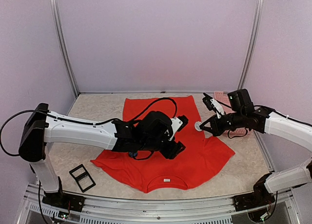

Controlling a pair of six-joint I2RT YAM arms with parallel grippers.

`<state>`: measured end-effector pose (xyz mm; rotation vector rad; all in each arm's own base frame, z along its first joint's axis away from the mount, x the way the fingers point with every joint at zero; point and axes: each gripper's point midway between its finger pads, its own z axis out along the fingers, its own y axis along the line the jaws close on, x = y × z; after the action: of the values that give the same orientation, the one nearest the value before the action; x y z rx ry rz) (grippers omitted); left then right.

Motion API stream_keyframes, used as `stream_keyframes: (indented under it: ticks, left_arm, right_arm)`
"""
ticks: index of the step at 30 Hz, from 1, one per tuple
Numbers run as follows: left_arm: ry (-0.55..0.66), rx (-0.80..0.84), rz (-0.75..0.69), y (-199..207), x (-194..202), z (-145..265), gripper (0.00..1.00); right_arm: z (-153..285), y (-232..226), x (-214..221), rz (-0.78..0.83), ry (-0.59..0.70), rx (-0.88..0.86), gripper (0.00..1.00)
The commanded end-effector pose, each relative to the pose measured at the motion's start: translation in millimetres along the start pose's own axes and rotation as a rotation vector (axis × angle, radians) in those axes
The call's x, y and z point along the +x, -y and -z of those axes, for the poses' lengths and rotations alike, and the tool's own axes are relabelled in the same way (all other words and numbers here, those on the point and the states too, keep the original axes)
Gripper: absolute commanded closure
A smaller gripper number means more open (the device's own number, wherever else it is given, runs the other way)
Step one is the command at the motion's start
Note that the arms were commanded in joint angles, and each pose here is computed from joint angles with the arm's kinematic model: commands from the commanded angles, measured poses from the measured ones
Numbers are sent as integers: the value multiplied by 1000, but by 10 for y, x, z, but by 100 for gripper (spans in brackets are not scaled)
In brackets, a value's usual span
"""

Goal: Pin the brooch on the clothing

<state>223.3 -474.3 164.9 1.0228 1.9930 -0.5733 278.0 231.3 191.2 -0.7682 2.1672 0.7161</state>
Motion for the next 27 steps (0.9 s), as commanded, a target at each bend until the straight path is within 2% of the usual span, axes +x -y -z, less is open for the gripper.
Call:
stream_keyframes:
  ticks: [1,5,8,10,14,17,22,24,27]
  left_arm:
    - [-28,19,15,-80,250,-234,37]
    - [-151,5,-36,-164,722,-441,37]
    - [-173,60,-103,-21,866,-556,30]
    - [-143,102,-148,108,742,-621,25]
    - [-128,153,-282,387,522,-797,23]
    - [-177,162,-304,404,719,-1021,24]
    - [-329,152,-346,306,1218,-1240,32]
    - [-337,182,-341,312,1329,-1216,37]
    - [-321,203,-323,283,1371,-1141,50]
  right_arm:
    - [-102,192,124,6,26,72,100]
    - [-225,247,262,27,11,74,100]
    - [-299,246,289,63,15,57,100]
    - [-354,278,318,71,5,60,100]
    - [-437,313,401,27,-20,62,100]
    - [-441,310,451,-16,-14,58,100]
    - [-434,379,495,-60,-16,97,100]
    - [-422,397,483,-76,-17,101,100]
    - [-425,412,468,-96,-15,102,100]
